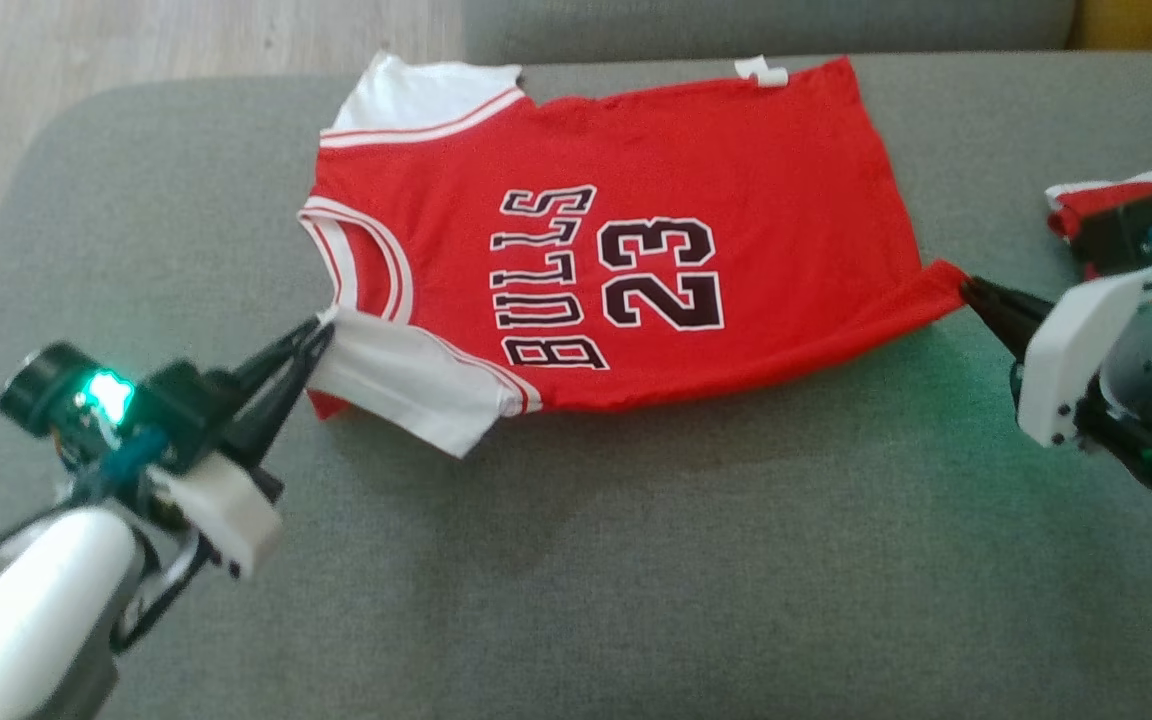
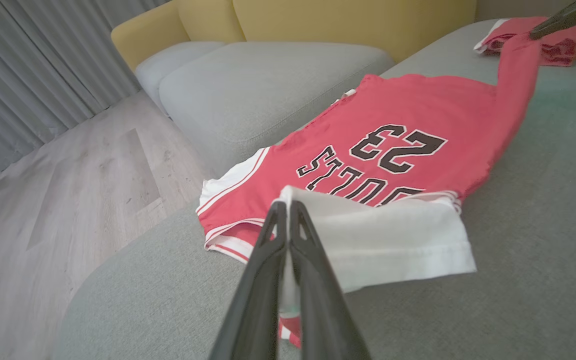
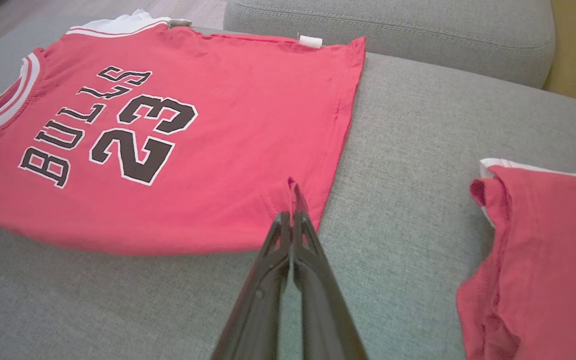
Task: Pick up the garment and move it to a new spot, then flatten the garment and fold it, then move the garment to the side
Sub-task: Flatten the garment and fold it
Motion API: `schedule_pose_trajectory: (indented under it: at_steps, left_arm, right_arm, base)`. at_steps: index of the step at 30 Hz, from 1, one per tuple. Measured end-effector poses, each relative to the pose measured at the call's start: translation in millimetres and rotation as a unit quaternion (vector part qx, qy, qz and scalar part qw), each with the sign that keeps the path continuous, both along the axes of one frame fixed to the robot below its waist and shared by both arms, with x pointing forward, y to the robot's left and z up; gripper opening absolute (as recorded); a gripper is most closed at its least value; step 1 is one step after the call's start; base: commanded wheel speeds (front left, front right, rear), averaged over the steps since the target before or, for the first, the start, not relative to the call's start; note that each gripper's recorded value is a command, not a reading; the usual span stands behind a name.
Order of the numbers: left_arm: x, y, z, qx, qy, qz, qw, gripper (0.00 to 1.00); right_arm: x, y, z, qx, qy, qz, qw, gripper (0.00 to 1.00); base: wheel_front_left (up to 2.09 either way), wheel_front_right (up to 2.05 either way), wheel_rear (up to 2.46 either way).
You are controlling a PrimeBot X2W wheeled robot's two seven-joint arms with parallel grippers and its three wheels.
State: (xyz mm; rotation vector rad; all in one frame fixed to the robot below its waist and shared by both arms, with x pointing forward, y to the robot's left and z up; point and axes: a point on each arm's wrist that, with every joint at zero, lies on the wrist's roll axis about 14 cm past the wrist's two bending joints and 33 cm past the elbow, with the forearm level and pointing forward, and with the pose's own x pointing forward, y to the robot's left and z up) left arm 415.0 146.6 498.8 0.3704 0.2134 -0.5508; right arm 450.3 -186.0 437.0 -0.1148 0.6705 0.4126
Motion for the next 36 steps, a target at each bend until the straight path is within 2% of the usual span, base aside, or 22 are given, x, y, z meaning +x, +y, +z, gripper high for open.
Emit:
schedule_pose_trajectory:
  at_steps: [13,23,24,25,31,36]
  left_arm:
    - [63,18,-32,0.057,0.052,0.031,0.997,0.00]
    - [90,15,-54,0.093,0.076,0.030,0.992,0.00]
    - [94,15,-54,0.095,0.075,0.031,0.992,0.12]
    - [99,15,-53,0.094,0.069,0.031,0.993,1.00]
    - [135,14,-13,0.049,-0.041,0.075,0.995,1.00]
    - [143,10,35,-0.021,-0.139,0.104,0.985,1.00]
  right_arm:
    - [42,6,-19,-0.009,0.009,-0.020,1.000,0.00]
    - [63,11,-31,-0.007,0.014,-0.033,0.999,0.02]
    - [68,10,-30,-0.005,0.007,-0.036,0.999,0.98]
    - [73,10,-28,-0.003,-0.004,-0.039,0.999,1.00]
    - [110,19,12,0.056,-0.110,-0.064,0.990,1.00]
    - [123,22,56,0.134,-0.206,-0.104,0.964,1.00]
  base:
    - [0.00,0.00,0.00]
    - [0.00,0.00,0.00]
    - [0.00,0.00,0.00]
    - [0.00,0.00,0.00]
    - [0.00,0.00,0.00]
    - [0.00,0.00,0.00]
